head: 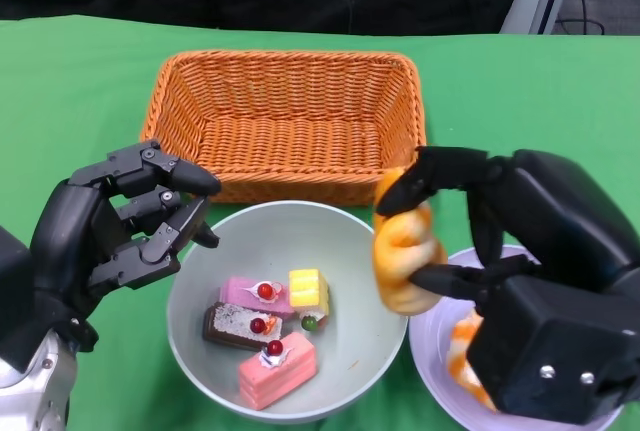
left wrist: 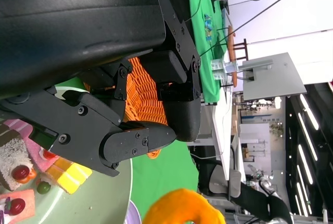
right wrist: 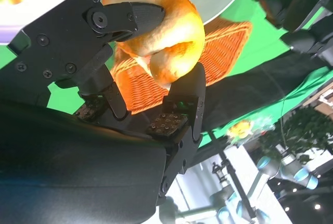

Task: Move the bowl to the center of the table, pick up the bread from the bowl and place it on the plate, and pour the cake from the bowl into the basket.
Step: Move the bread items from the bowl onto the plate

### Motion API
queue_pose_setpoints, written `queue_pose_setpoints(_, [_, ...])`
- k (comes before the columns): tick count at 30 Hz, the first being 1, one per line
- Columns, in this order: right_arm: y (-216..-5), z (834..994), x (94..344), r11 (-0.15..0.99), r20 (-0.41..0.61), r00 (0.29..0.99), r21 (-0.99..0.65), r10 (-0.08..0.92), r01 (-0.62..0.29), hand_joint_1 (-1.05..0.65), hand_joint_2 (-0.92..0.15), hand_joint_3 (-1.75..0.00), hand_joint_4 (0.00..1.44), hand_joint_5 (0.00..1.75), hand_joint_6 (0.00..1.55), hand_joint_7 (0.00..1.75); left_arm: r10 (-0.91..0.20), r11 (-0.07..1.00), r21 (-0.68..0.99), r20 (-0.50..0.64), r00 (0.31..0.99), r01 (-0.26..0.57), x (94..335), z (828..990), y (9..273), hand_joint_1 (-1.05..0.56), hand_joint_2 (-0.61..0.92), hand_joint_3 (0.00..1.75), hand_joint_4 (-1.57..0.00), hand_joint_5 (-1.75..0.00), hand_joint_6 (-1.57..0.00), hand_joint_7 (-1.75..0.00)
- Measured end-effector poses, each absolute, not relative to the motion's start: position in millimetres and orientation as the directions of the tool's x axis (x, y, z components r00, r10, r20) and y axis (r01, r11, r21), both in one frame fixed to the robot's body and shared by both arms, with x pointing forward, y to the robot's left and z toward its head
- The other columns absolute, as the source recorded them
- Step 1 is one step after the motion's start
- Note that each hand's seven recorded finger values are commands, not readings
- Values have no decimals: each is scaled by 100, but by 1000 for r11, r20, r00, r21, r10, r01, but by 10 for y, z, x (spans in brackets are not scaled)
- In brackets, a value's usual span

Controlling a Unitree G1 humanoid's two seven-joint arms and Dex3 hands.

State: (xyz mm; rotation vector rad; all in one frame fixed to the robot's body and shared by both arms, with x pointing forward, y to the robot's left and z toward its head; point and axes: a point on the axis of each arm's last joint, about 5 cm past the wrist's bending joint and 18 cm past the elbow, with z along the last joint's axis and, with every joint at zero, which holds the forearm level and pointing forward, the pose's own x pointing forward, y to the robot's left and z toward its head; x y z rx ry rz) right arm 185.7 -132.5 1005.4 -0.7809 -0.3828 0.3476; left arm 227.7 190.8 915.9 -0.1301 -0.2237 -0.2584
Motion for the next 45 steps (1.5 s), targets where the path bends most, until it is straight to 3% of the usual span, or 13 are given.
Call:
queue_pose_setpoints(3, [-1413,10060,1825,655,177,890,-738,420,-162,-12,-73,-61,81,174,86,103,-236,959,-99,234,943,265,2277,9156,1914,-27,72,67,-76,-141,-85,-93])
queue_pose_setpoints(8, [-1530,10095,1768,646,169,902,-750,396,-143,-9,-61,-85,82,175,79,124,-234,960,-101,231,944,263,2277,9151,1920,-28,71,67,-77,-141,-86,-92])
queue_pose_setpoints(17, [-1727,10082,1643,648,150,935,-755,322,-102,-6,-58,-89,84,174,83,115,-232,961,-99,222,947,259,2284,9130,1956,-26,71,70,-78,-139,-86,-91])
queue_pose_setpoints(29, [-1926,10036,1547,586,94,957,-806,275,-89,-7,-57,-87,81,175,80,119,-220,964,-95,230,948,246,2282,9135,1991,-27,71,69,-80,-138,-87,-89])
queue_pose_setpoints(36, [-1987,9997,1521,561,64,963,-822,263,-98,-6,-62,-77,81,166,87,101,-222,965,-86,230,947,247,2280,9127,2015,-28,70,69,-80,-137,-87,-90])
queue_pose_setpoints(39, [-2024,9963,1521,537,49,964,-838,260,-102,-6,-65,-70,80,170,90,97,-222,965,-85,232,947,247,2280,9128,2017,-27,70,69,-80,-137,-88,-89])
queue_pose_setpoints(45, [-2068,9860,1518,513,14,967,-850,255,-123,-5,-62,-76,81,173,86,112,-225,965,-83,237,945,250,2279,9132,2029,-26,70,70,-80,-136,-87,-88])
